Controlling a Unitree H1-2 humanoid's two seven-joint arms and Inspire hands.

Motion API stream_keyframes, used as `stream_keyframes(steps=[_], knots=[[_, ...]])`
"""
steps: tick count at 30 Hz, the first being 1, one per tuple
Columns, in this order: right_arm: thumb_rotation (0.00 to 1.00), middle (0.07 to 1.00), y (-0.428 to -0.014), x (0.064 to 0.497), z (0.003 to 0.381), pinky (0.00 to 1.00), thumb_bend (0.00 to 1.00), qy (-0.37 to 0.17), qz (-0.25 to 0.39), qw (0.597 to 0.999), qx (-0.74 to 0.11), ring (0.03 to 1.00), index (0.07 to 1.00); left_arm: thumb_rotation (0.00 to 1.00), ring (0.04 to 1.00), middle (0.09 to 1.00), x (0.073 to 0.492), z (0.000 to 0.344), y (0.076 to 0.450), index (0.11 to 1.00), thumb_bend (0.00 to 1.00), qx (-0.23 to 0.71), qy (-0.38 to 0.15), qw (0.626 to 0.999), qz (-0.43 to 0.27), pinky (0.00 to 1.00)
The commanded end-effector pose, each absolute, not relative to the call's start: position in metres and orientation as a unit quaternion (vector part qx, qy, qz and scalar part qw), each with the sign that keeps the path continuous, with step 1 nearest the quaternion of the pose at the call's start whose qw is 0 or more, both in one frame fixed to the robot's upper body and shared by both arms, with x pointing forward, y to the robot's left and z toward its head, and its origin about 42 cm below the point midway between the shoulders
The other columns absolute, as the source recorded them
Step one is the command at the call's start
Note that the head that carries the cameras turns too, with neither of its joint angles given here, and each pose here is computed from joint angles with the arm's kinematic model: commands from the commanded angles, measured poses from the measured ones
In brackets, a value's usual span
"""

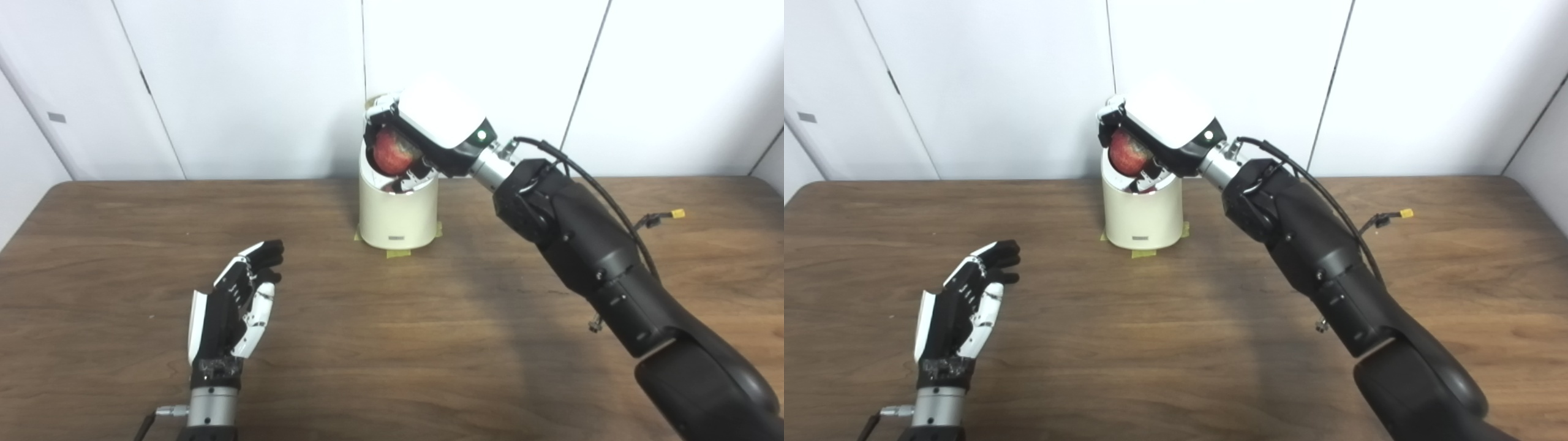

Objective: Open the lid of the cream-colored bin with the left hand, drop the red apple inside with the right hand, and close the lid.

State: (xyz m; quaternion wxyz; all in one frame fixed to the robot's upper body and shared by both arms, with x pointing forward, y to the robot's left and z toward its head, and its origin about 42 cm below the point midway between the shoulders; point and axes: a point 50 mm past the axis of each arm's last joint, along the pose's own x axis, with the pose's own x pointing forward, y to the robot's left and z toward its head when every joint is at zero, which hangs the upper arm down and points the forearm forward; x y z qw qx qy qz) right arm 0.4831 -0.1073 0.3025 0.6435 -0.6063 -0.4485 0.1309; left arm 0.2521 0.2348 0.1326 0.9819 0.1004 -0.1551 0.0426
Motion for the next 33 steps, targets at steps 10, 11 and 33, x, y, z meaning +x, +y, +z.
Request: stream_keyframes(steps=[10,11,33], knots=[[0.0,0.554,-0.0888,0.4986,0.3467,0.38,0.51,-0.479,0.095,0.64,-0.593,0.458,0.444,0.65,0.766,0.773,0.2421,0.1217,0.2147,0.751,0.23,0.097,-0.129,0.986,0.047,0.68],[0.0,0.555,-0.0887,0.4987,0.3459,0.38,0.51,-0.478,0.095,0.642,-0.592,0.454,0.446,0.65,0.764,0.772,0.2422,0.1217,0.2144,0.75,0.23,0.097,-0.129,0.986,0.048,0.68],[0.0,0.719,-0.0935,0.498,0.3377,0.55,0.94,-0.434,0.064,0.615,-0.655,0.694,0.645,0.66,0.749,0.76,0.2406,0.1242,0.2142,0.748,0.21,0.105,-0.13,0.985,0.045,0.64]])
